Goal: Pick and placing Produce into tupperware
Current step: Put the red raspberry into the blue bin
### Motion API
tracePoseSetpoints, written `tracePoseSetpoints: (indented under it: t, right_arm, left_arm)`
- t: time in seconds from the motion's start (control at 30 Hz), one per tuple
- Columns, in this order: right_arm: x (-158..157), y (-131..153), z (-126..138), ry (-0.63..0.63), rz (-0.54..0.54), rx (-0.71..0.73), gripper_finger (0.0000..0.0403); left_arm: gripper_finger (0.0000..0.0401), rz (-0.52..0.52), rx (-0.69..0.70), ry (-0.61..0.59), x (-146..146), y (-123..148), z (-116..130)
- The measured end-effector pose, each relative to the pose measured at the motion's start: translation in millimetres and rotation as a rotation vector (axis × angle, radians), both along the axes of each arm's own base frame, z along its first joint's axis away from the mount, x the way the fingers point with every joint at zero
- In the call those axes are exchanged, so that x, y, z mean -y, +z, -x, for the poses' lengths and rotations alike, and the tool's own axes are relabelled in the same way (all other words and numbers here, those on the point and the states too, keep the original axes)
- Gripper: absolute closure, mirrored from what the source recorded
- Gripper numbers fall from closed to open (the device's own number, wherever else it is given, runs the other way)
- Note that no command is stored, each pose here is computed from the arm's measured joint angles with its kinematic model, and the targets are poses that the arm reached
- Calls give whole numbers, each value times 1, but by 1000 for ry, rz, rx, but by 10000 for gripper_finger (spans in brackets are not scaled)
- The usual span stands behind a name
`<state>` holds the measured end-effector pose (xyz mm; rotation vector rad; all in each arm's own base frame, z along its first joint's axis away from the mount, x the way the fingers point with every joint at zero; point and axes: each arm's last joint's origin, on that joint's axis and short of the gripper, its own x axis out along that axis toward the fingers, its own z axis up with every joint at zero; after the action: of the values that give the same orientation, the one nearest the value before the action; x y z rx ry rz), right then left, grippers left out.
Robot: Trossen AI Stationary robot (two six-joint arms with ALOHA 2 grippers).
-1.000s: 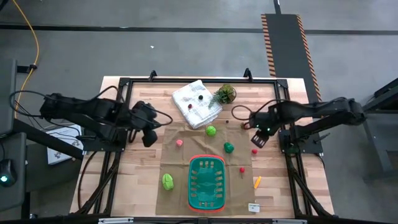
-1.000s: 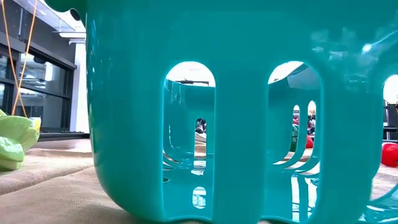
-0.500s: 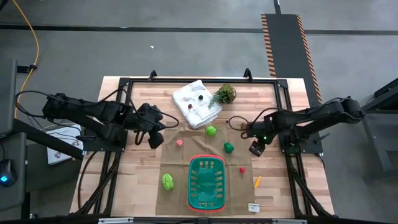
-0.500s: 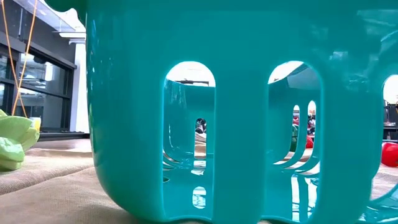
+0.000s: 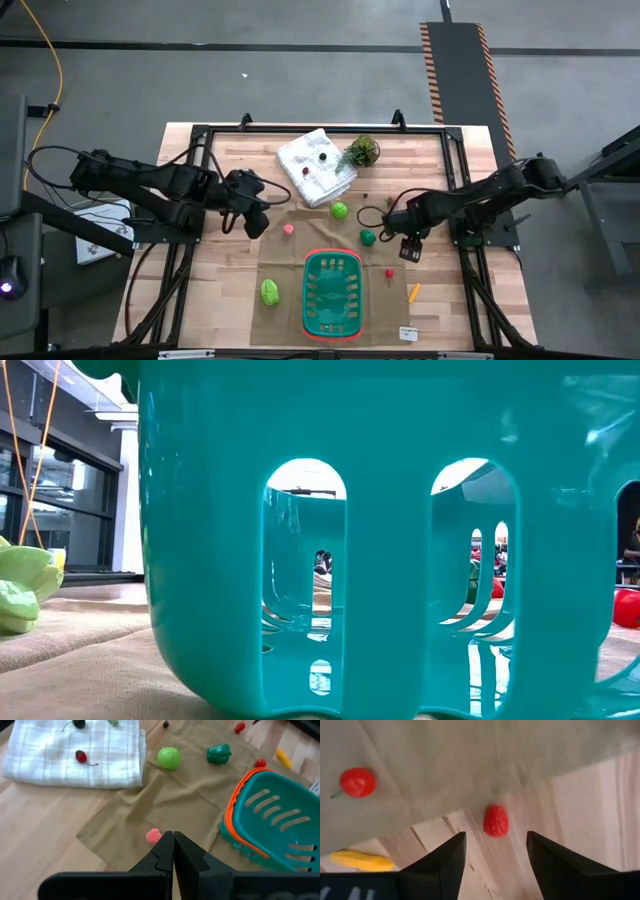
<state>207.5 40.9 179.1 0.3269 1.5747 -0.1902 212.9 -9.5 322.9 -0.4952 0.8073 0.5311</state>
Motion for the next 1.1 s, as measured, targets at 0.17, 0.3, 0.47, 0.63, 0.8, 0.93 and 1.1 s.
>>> tracePoseSetpoints:
  t: [0.17, 0.3, 0.47, 0.63, 0.8, 0.93, 1.1]
  right_arm:
    - [-4, -12, -7, 67, 48, -16, 203]
    - [-7, -16, -8, 89, 102, -25, 203]
    - [-13, -16, -6, 102, 116, -25, 203]
    - [-20, -20, 7, 106, 151, -25, 203]
    - [-20, -17, 29, 64, 134, 5, 203]
    - [-18, -1, 40, 42, 107, 93, 203]
    - [-13, 24, 54, 29, 56, 247, 203]
  left_arm:
    - [400, 30, 7, 21, 0, 0, 0]
    - [400, 58, 0, 3, 1, -1, 0]
    - [400, 88, 6, 35, 1, -1, 0]
    - [400, 104, 13, 57, 1, -1, 0]
    - [400, 117, 18, 74, 1, -1, 0]
    - [400, 117, 18, 74, 1, -1, 0]
    - [400, 117, 18, 74, 1, -1, 0]
